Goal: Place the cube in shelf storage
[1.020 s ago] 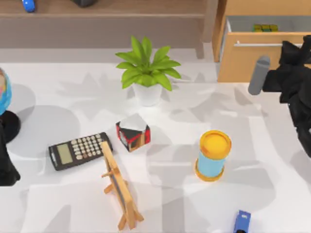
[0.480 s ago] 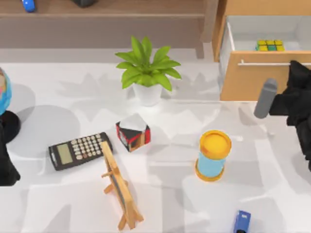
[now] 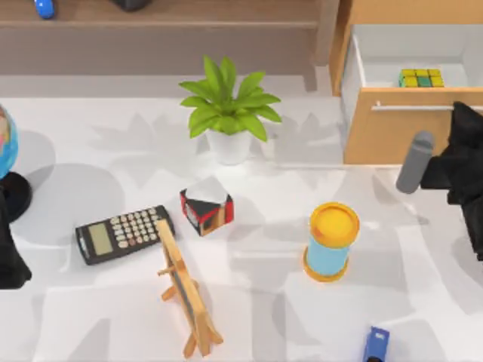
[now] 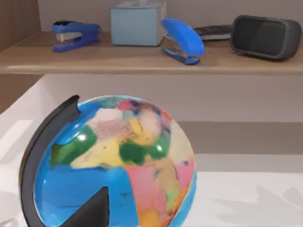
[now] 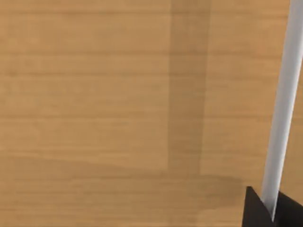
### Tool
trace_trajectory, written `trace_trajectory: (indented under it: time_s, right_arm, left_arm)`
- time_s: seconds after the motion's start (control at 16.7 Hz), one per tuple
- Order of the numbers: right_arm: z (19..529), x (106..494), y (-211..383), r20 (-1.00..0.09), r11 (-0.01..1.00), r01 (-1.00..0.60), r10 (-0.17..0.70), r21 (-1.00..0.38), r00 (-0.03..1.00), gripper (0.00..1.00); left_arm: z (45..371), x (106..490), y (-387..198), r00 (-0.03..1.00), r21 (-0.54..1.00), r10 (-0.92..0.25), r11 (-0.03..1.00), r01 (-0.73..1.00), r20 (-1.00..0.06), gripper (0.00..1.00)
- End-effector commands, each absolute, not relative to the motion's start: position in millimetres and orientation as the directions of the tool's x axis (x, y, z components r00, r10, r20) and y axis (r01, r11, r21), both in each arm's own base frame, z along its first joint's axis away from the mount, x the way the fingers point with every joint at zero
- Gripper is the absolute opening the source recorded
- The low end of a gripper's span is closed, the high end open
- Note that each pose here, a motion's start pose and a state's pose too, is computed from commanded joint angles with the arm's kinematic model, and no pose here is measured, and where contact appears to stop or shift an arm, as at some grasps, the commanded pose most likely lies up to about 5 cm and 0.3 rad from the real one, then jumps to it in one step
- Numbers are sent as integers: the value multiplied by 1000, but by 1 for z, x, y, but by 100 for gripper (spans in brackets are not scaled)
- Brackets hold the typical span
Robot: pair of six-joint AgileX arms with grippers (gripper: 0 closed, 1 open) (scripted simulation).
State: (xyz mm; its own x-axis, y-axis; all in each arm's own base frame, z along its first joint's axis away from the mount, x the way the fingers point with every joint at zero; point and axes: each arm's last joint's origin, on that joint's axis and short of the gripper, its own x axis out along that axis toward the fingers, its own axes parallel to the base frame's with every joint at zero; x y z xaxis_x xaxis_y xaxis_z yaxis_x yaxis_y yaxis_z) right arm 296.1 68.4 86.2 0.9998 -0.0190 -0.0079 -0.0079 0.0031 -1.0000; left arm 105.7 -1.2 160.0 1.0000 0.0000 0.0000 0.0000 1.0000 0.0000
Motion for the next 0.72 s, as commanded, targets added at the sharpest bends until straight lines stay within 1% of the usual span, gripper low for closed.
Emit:
trace_trajectory:
  time_s: [0.36, 0.66, 0.72]
  right_arm:
    - [86, 246, 68, -12, 0, -12, -20, -1000, 1000, 0]
    - [87, 243, 68, -9, 1, -9, -20, -1000, 1000, 0]
    - [87, 243, 68, -9, 1, -9, -20, -1000, 1000, 8]
  left_arm:
    - [160, 106, -1, 1000, 0, 0, 1000, 0, 0, 100]
    - [160, 106, -1, 1000, 0, 0, 1000, 0, 0, 100]
    - [160, 106, -1, 1000, 0, 0, 1000, 0, 0, 100]
